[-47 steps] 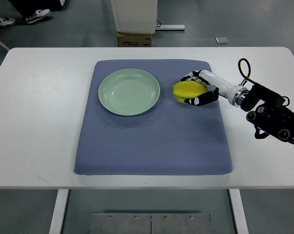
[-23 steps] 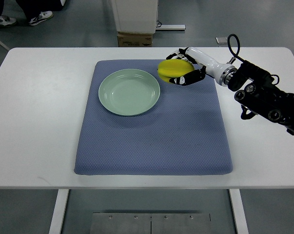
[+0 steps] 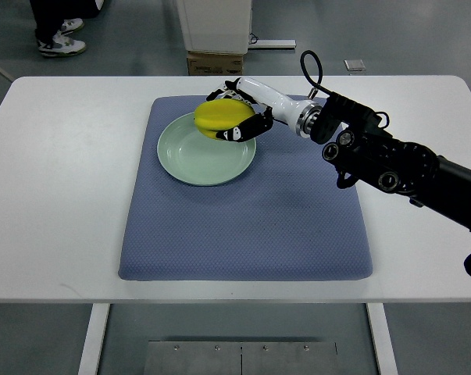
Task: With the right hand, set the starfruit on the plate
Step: 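Lift the starfruit and carry it over the green plate, then lower the starfruit onto the plate and open the right hand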
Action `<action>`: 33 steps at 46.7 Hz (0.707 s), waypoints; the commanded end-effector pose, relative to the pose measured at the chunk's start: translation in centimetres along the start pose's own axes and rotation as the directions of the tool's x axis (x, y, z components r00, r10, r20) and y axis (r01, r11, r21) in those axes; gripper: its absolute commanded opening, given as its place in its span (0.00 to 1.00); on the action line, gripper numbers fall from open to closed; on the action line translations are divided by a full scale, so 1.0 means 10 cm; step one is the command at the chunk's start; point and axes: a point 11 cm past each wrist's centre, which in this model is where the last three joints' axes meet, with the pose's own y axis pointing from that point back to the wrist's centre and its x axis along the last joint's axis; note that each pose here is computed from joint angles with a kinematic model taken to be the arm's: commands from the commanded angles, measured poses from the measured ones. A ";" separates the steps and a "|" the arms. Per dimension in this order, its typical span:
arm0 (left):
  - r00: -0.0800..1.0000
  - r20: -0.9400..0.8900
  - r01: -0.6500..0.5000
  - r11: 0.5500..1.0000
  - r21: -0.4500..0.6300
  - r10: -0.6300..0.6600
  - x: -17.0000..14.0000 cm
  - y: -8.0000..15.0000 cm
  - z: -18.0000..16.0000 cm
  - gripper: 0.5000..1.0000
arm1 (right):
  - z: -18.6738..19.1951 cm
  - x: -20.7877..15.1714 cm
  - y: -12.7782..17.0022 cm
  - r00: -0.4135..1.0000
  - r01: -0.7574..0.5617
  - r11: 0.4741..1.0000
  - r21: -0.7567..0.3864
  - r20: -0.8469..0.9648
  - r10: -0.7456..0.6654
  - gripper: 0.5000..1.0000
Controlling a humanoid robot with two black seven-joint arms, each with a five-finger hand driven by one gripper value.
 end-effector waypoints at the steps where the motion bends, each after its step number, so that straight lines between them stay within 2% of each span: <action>1: 1.000 0.002 0.001 1.000 0.001 -0.001 0.00 0.00 -0.01 1.00 | -0.07 -0.08 -0.06 1.000 0.013 1.000 0.009 -0.002 -0.013 0.00; 20: 1.000 0.000 0.001 1.000 0.001 -0.001 0.00 0.00 0.00 1.00 | 0.16 -0.04 -0.04 0.999 0.006 0.997 -0.079 -0.041 -0.009 0.00; 33: 1.000 -0.001 -0.001 1.000 0.001 0.001 0.00 0.00 0.00 1.00 | 0.17 -0.07 -0.04 0.998 0.017 0.996 -0.086 -0.056 -0.022 0.00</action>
